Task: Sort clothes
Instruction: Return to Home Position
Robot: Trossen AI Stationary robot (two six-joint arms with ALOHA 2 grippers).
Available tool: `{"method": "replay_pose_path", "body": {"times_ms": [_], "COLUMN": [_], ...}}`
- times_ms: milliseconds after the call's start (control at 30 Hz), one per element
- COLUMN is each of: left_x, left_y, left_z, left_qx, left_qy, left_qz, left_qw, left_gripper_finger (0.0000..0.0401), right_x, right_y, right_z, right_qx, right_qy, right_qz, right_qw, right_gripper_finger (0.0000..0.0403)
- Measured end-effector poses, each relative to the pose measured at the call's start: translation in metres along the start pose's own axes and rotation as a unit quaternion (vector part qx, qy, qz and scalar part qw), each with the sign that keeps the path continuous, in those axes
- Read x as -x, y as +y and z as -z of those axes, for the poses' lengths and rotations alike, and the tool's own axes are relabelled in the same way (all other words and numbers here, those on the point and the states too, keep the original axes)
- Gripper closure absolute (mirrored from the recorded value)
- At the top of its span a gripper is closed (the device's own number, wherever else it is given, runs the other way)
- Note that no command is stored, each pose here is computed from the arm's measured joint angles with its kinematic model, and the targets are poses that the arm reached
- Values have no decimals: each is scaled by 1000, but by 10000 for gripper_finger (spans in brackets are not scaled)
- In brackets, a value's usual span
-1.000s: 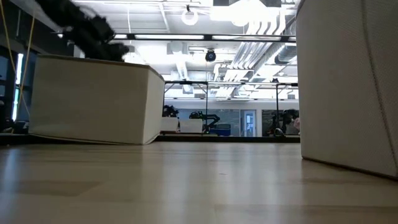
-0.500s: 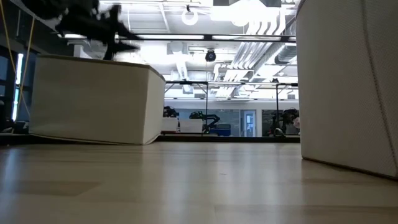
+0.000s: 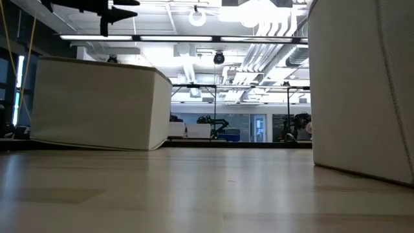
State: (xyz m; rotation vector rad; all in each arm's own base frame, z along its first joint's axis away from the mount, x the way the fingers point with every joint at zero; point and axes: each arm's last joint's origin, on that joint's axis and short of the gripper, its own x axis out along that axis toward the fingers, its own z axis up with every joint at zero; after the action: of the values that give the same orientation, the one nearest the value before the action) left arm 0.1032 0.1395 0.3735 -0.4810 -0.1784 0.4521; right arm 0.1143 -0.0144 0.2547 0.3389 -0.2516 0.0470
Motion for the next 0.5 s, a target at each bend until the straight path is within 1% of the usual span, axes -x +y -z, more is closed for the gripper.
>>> {"method": "replay_pose_path", "body": {"times_ms": [100, 233, 333, 500], "left_x": [0, 0, 2, 8], "left_y": [0, 0, -2, -6], "left_z": [0, 0, 0, -2], "left_qx": [9, 32, 47, 43], "left_qy": [0, 0, -2, -12], "left_qz": [0, 0, 1, 5], "left_qw": [1000, 999, 999, 999], "left_gripper_finger": [307, 307, 307, 307], "right_x": [4, 10, 13, 16], "right_y": [-10, -19, -22, -23], "right_z": [14, 30, 41, 51], "right_qx": [10, 17, 17, 26], "right_qy": [-29, -47, -34, -6], "right_qz": [4, 13, 1, -24], "right_qw": [1000, 999, 999, 999], "right_gripper_finger": [401, 402, 402, 403]}}
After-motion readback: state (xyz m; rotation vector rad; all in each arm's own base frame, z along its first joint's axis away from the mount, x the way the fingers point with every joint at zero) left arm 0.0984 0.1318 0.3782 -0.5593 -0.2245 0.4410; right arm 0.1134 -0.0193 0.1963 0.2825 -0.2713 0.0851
